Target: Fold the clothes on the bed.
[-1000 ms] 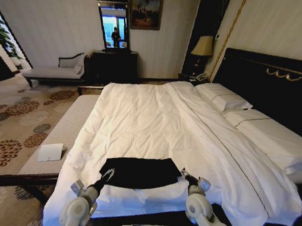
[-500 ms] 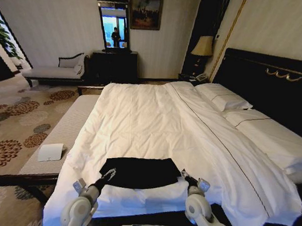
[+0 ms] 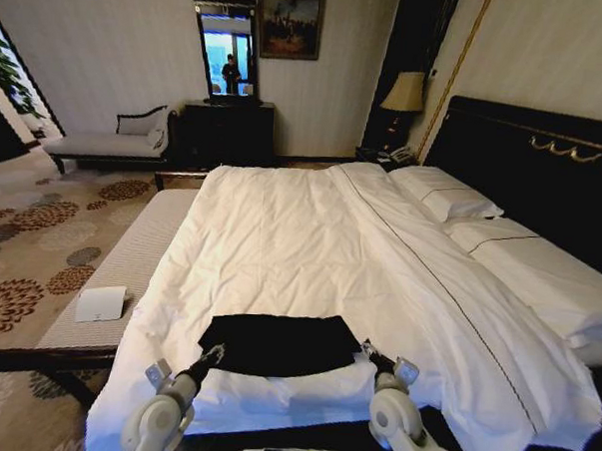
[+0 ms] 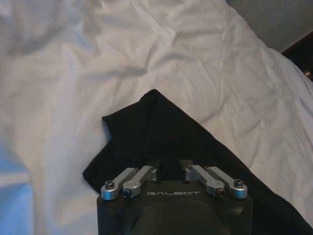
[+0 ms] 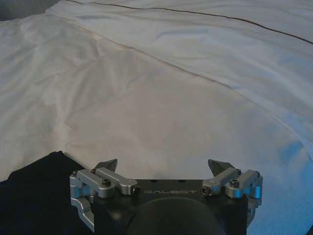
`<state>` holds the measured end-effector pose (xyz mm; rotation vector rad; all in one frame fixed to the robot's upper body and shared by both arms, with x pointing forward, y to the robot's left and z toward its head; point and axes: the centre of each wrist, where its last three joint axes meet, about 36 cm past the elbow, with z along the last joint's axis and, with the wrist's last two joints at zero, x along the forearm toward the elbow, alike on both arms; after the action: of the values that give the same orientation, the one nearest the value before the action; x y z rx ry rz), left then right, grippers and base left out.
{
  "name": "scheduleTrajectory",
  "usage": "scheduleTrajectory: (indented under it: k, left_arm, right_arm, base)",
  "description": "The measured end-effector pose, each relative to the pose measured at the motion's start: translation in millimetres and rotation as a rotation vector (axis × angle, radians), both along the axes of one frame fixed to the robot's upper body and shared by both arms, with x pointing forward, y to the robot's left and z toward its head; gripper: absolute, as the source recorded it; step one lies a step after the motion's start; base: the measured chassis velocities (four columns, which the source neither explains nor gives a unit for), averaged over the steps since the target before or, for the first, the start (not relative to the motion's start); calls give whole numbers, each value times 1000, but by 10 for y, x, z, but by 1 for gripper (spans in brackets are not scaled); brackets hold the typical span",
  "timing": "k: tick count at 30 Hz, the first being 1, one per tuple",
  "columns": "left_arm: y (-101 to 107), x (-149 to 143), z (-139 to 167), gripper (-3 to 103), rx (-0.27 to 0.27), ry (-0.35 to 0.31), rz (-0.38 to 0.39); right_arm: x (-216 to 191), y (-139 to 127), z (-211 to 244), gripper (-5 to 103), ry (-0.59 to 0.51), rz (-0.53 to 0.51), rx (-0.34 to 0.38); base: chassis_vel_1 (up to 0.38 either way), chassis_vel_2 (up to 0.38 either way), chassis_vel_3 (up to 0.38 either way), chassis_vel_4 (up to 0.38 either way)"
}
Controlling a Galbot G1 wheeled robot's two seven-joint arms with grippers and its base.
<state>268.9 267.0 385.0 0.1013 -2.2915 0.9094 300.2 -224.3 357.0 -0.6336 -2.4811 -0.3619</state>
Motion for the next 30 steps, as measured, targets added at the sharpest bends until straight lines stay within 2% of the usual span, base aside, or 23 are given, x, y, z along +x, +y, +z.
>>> scheduleTrajectory:
  k: [2, 4, 6, 8, 13, 14, 15, 19, 24, 30]
  left_arm:
    - [20, -3, 3, 10, 9, 8, -4]
    - [32, -2, 3, 10, 14, 10, -6]
    - [66, 5, -1, 2, 27, 13, -12]
    - [83, 11, 2, 0, 33, 12, -15]
    - [208, 59, 49, 0, 71, -3, -39]
    - [294, 92, 88, 0, 97, -13, -49]
    - [294, 92, 88, 0, 97, -13, -49]
    - [514, 156, 211, 0, 151, -40, -86]
    - [625, 151, 315, 0, 179, -59, -107]
    - [667, 99, 300, 0, 202, -46, -117]
  right_arm:
    - [-7, 6, -11, 100, 2, -2, -2]
    - [-10, 8, -15, 100, 4, -4, -3]
    - [-20, 10, -20, 100, 7, -6, -4]
    - [-25, 10, -21, 100, 7, -7, -5]
    - [-38, 11, -18, 100, 7, -9, -9]
    - [-40, 15, -19, 100, 6, -11, -10]
    - [-40, 15, -19, 100, 6, -11, -10]
    - [-34, 14, -39, 100, 8, -17, -13]
    - [-20, 13, -39, 100, 5, -20, -12]
    - [-12, 18, -50, 100, 6, -24, -10]
  base:
    - [0, 0, 0, 0]
    - [0, 0, 0, 0]
    - [0, 0, 0, 0]
    - [0, 0, 0, 0]
    - [0, 0, 0, 0]
    - [0, 0, 0, 0]
    - [0, 0, 0, 0]
    - [0, 0, 0, 0]
    - [0, 0, 0, 0]
    - [0, 0, 0, 0]
